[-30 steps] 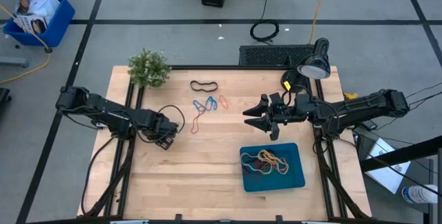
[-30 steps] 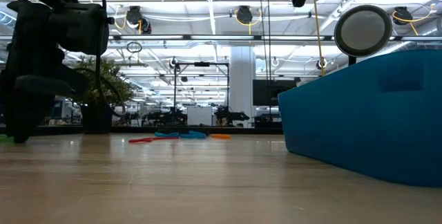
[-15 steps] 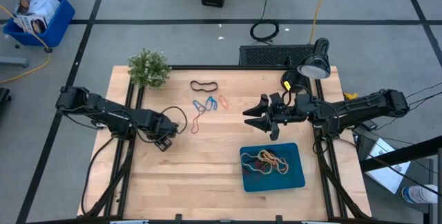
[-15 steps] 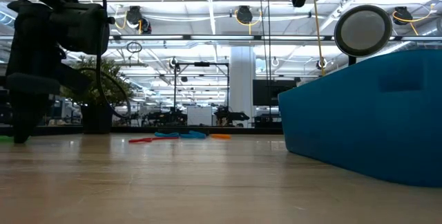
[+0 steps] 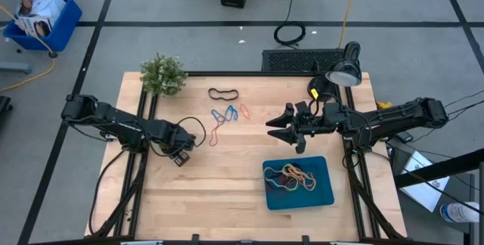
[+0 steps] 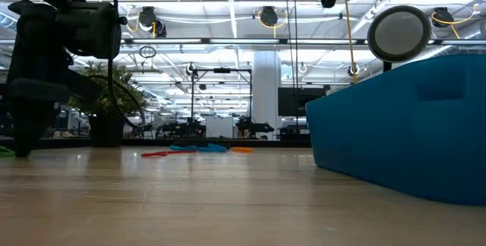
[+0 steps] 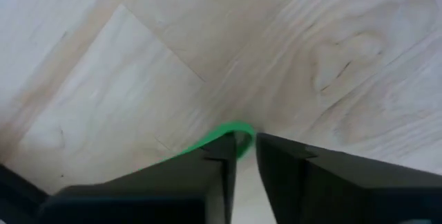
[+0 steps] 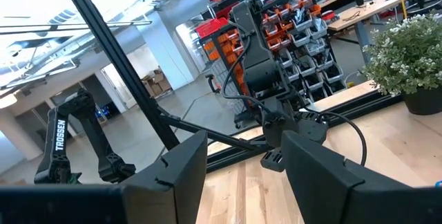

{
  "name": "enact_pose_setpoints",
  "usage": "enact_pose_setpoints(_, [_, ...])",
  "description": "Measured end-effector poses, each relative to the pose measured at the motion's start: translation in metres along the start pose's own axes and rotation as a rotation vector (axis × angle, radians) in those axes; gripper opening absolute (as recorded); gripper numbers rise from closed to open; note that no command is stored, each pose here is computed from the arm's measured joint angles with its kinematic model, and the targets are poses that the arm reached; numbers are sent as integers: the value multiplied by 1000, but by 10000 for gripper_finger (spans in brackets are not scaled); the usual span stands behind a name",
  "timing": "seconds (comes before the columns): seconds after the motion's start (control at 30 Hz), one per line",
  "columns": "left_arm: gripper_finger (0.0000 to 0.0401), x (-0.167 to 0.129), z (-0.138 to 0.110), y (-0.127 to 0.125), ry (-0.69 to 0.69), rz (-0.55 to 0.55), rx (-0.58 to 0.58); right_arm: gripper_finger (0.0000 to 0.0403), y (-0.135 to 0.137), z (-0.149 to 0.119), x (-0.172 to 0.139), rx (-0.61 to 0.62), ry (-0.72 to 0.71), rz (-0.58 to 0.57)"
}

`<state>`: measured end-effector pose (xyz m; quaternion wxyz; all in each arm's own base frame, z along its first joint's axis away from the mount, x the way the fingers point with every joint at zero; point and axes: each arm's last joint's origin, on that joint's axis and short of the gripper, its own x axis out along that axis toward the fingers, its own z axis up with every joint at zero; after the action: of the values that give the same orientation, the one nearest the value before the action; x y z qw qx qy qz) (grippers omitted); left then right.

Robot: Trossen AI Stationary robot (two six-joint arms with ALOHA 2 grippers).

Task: Pick and place rubber bands into bin
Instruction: Put the green rubber bands into the blue bin

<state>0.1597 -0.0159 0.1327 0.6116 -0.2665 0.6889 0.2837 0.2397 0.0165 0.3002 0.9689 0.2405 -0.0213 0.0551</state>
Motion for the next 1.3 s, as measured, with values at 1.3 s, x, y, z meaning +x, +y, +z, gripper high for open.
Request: enact_pose_setpoints(1.3, [7,-217,55,-77,-842,-605,461,180,24,-24,12,-410,-22,-68])
